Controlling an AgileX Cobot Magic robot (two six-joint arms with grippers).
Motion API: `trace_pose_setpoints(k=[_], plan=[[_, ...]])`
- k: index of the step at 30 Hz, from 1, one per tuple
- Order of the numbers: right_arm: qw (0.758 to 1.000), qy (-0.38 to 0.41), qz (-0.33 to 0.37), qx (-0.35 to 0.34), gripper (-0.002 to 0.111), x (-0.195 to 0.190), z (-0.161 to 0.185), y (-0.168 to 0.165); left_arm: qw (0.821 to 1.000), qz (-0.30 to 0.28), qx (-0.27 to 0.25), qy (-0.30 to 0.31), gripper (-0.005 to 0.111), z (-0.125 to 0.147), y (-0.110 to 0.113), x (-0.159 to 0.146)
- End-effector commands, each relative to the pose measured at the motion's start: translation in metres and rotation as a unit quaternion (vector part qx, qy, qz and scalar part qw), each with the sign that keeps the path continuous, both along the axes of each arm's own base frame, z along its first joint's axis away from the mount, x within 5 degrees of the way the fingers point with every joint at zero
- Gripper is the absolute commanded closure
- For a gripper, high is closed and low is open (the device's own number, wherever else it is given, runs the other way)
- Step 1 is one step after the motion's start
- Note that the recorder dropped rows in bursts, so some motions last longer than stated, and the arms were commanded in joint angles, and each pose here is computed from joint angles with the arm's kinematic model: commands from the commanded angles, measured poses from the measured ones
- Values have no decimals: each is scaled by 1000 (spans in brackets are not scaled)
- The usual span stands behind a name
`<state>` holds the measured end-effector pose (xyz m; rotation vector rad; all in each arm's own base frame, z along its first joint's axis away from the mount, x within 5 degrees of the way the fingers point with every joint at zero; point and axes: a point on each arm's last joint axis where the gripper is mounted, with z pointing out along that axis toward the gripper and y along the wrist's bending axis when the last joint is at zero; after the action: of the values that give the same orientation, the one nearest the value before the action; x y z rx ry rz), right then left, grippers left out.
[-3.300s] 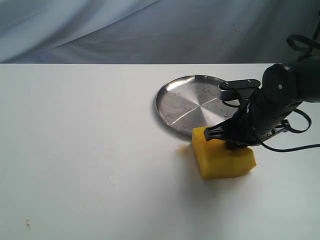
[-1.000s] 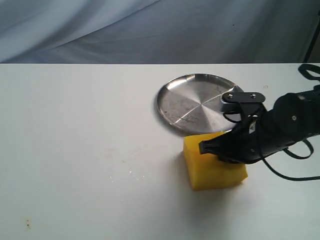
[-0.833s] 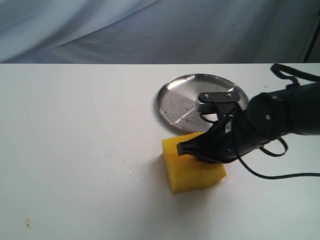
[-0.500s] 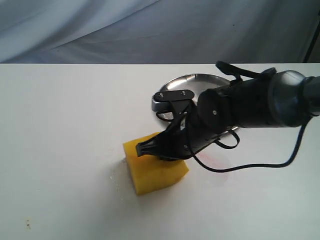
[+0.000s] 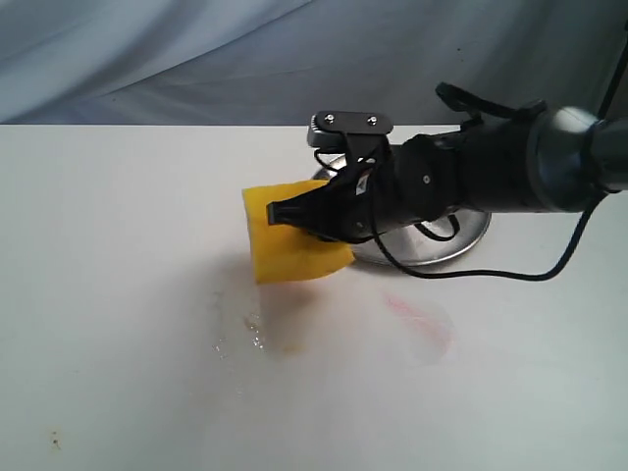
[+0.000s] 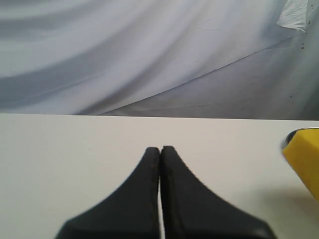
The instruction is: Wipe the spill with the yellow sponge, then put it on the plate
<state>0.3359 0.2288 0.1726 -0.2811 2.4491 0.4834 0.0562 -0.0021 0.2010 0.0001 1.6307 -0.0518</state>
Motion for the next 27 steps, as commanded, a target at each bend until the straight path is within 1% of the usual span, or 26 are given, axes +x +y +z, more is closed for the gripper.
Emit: trace_pose_setpoints(k=[1, 6, 10, 14, 20, 23, 27], plan=[[999, -16, -35, 7, 108, 17, 7, -23, 1000, 0, -1, -1, 105, -1, 0, 0], [999, -9, -44, -2, 108, 20, 11, -36, 1000, 0, -1, -1, 105, -1, 0, 0], [999, 27, -40, -15, 108, 14, 7, -36, 1000, 0, -1, -1, 105, -1, 0, 0], [996, 75, -11, -44, 108, -2, 0, -27, 1000, 0, -1, -1, 105, -1, 0, 0], [992, 109, 27, -63, 108, -26, -10, -9, 1000, 0, -1, -1, 105, -1, 0, 0], [991, 115, 42, -62, 108, -35, -14, 3, 1000, 0, -1, -1, 105, -1, 0, 0], [989, 132, 42, -49, 108, -41, -33, 20, 1000, 0, 0, -1, 105, -1, 0, 0]])
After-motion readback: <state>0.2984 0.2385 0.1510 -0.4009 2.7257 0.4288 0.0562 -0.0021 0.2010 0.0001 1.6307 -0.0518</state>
